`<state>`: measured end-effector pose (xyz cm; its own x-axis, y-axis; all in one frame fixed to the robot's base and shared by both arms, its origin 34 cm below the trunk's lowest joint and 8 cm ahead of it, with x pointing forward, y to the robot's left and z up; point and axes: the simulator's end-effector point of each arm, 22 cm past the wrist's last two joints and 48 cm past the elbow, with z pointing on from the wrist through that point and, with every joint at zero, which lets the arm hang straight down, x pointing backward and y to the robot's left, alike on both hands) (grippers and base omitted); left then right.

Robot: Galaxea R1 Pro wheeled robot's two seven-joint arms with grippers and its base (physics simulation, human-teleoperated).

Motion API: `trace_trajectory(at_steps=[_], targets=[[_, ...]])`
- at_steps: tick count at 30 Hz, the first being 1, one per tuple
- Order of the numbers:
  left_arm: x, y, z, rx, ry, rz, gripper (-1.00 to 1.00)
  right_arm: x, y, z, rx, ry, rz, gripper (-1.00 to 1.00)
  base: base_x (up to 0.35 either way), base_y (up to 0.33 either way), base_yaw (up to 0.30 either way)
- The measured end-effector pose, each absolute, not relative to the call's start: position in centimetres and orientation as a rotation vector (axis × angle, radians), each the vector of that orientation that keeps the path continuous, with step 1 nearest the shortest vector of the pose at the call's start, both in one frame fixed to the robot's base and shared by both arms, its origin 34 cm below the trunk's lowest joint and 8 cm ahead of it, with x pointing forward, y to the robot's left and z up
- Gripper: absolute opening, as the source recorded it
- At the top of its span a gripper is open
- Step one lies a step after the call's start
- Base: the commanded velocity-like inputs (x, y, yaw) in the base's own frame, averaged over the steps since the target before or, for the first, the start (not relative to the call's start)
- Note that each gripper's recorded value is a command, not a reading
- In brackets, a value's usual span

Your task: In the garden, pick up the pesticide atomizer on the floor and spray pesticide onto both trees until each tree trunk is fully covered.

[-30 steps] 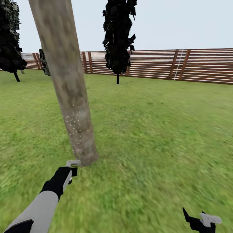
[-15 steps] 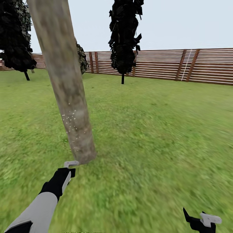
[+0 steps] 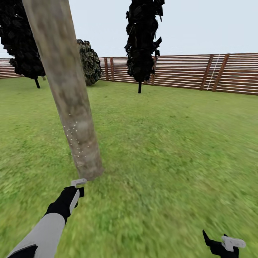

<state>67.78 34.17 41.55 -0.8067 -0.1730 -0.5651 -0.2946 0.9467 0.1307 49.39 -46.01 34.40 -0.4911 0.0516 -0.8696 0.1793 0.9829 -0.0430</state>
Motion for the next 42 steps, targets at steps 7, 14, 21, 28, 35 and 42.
trace_trajectory(at_steps=[7, 14, 21, 28, 35, 42], targets=[[67.8, 34.1, 41.6, -0.327, 2.525, 0.285, -1.0, 49.4, -45.9, 34.4, 0.162, 2.083, -0.153, 1.0, 0.222, -0.205, 0.118], [68.0, 34.2, 41.9, -0.334, 2.517, 0.285, -1.0, 49.4, -46.0, 34.4, 0.163, 2.082, -0.154, 1.0, 0.143, -0.233, 0.271], [68.1, 34.3, 41.9, -0.337, 2.515, 0.285, -1.0, 49.4, -46.0, 34.4, 0.162, 2.082, -0.155, 1.0, 0.003, -0.275, 0.072], [68.1, 34.4, 42.0, -0.338, 2.513, 0.286, -1.0, 49.4, -46.0, 34.4, 0.162, 2.082, -0.154, 1.0, 0.0, -0.276, 0.055], [68.0, 34.9, 42.0, -0.34, 2.513, 0.296, -1.0, 49.4, -46.0, 34.4, 0.163, 2.082, -0.154, 1.0, 0.023, -0.276, 0.264], [68.0, 35.1, 42.0, -0.34, 2.512, 0.3, -1.0, 49.4, -46.0, 34.4, 0.163, 2.082, -0.154, 1.0, 0.133, -0.265, 0.276]])
